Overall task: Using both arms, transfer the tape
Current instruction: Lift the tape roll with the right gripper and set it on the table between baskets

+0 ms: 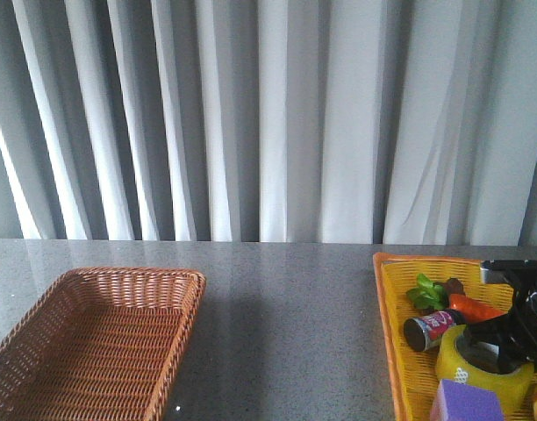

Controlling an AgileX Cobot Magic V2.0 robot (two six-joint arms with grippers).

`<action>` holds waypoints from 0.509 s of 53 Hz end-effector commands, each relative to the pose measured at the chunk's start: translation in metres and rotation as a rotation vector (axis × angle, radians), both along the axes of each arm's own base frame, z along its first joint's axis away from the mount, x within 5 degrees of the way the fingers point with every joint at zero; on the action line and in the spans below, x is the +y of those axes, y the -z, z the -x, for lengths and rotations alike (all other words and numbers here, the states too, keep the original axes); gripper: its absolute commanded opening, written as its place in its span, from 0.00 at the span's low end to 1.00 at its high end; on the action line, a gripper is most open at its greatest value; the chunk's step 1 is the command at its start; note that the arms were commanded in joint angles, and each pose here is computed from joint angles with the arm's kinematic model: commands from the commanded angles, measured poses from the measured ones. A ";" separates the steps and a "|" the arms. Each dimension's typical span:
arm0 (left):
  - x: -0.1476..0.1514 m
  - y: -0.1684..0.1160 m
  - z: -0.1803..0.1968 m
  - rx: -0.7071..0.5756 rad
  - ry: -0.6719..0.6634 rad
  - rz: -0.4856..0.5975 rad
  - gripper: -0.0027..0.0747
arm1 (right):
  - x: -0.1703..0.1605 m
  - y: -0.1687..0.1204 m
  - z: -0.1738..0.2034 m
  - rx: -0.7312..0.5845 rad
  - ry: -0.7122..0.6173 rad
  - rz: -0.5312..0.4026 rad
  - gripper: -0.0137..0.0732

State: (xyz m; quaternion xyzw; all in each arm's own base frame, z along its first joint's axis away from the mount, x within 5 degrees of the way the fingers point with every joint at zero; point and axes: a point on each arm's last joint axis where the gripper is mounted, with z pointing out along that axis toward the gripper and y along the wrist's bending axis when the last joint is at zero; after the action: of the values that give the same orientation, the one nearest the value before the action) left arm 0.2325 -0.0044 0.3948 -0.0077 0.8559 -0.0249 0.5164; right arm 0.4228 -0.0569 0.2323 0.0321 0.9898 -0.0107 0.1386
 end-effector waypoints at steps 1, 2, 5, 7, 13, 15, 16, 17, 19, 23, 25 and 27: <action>-0.001 -0.019 0.002 -0.111 -0.002 0.012 0.73 | 0.000 -0.061 0.010 -0.179 -0.008 0.023 0.27; -0.001 -0.019 0.002 -0.112 -0.002 0.012 0.73 | 0.001 -0.066 0.011 -0.192 -0.007 0.023 0.27; -0.001 -0.019 0.002 -0.112 -0.002 0.012 0.73 | 0.002 -0.085 0.016 -0.237 -0.007 0.024 0.27; -0.001 -0.019 0.002 -0.112 -0.002 0.012 0.73 | 0.003 -0.099 0.019 -0.266 -0.007 0.023 0.27; -0.001 -0.019 0.002 -0.112 -0.002 0.012 0.73 | 0.009 -0.143 0.030 -0.369 -0.026 -0.010 0.27; -0.001 -0.019 0.002 -0.112 -0.002 0.012 0.73 | 0.012 -0.156 0.033 -0.403 -0.038 -0.028 0.27; -0.001 -0.019 0.002 -0.112 -0.002 0.012 0.73 | 0.014 -0.163 0.036 -0.417 -0.049 -0.039 0.27; -0.001 -0.019 0.002 -0.112 -0.002 0.012 0.73 | 0.018 -0.170 0.038 -0.437 -0.067 -0.043 0.27; -0.001 -0.019 0.002 -0.112 -0.002 0.012 0.73 | 0.025 -0.181 0.041 -0.470 -0.101 -0.043 0.27; -0.001 -0.019 0.002 -0.112 -0.002 0.012 0.73 | 0.046 -0.199 0.045 -0.526 -0.189 -0.025 0.27; -0.001 -0.019 0.002 -0.112 -0.002 0.012 0.73 | 0.061 -0.206 0.046 -0.548 -0.231 -0.030 0.27; -0.001 -0.019 0.002 -0.111 -0.002 0.012 0.73 | 0.076 -0.210 0.047 -0.562 -0.269 -0.036 0.27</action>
State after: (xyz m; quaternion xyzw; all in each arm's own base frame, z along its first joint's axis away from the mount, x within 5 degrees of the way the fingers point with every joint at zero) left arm 0.2325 -0.0044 0.3948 -0.0077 0.8559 -0.0249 0.5164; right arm 0.3909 -0.0129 0.3979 -0.0522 0.9436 0.0138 0.3265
